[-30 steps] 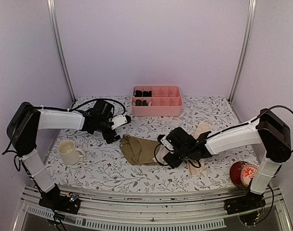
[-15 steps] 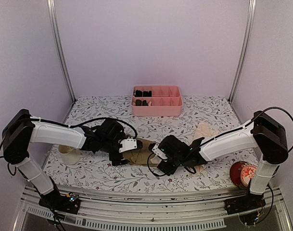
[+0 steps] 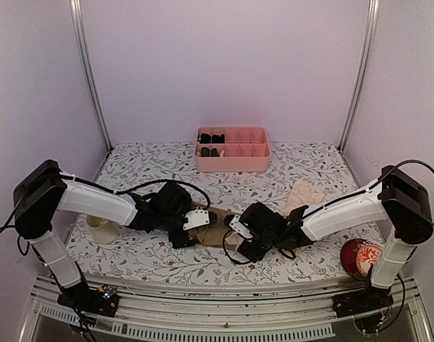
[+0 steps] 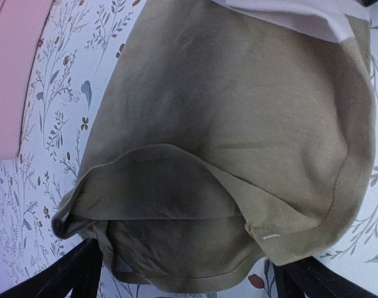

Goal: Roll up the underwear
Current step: Move the underwear to the center of the board.

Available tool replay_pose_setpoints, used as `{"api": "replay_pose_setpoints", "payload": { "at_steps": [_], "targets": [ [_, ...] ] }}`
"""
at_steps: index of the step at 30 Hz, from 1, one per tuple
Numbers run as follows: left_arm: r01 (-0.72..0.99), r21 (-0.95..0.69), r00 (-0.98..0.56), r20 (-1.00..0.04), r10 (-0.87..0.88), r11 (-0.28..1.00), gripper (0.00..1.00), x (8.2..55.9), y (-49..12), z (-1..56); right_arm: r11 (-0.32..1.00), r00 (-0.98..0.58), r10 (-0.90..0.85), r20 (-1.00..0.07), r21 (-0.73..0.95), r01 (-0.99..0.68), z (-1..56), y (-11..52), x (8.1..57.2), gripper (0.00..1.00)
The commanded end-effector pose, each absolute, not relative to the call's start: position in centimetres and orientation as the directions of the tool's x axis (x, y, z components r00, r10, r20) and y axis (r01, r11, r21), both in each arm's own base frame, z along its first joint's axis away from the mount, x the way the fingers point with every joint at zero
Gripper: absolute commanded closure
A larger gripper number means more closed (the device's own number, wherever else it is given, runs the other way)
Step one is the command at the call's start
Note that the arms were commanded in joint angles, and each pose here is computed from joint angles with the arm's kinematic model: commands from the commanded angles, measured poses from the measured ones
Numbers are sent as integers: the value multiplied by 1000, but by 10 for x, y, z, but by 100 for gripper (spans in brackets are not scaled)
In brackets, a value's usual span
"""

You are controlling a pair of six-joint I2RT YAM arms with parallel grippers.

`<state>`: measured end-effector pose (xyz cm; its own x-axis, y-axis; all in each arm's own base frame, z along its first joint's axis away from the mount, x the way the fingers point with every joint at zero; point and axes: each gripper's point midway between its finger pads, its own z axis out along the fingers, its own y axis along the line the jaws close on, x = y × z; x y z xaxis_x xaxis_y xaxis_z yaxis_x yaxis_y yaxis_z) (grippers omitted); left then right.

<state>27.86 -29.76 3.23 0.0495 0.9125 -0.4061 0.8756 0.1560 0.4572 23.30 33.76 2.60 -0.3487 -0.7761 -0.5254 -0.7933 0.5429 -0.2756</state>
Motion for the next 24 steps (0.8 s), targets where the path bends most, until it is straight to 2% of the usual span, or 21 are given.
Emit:
{"api": "replay_pose_setpoints", "payload": {
  "at_steps": [1,7,14,19,24],
  "targets": [
    [862,483,27,-348,937,154,2,283,-291,18,508,-351,-809,-471,-262,-820,19,327,219,25],
    [885,456,52,-294,954,92,1,269,-277,10,492,-346,-815,-465,-240,-837,25,327,213,25],
    [900,433,101,-301,948,42,1,258,-273,34,494,-310,-711,-631,-133,-859,95,350,211,19],
    [906,420,134,-410,902,56,1,258,-293,74,517,-385,-607,-695,23,-856,127,356,233,19],
    [956,283,102,-565,819,75,2,255,-339,106,572,-479,-550,-685,109,-813,120,347,259,20]
  ]
}}
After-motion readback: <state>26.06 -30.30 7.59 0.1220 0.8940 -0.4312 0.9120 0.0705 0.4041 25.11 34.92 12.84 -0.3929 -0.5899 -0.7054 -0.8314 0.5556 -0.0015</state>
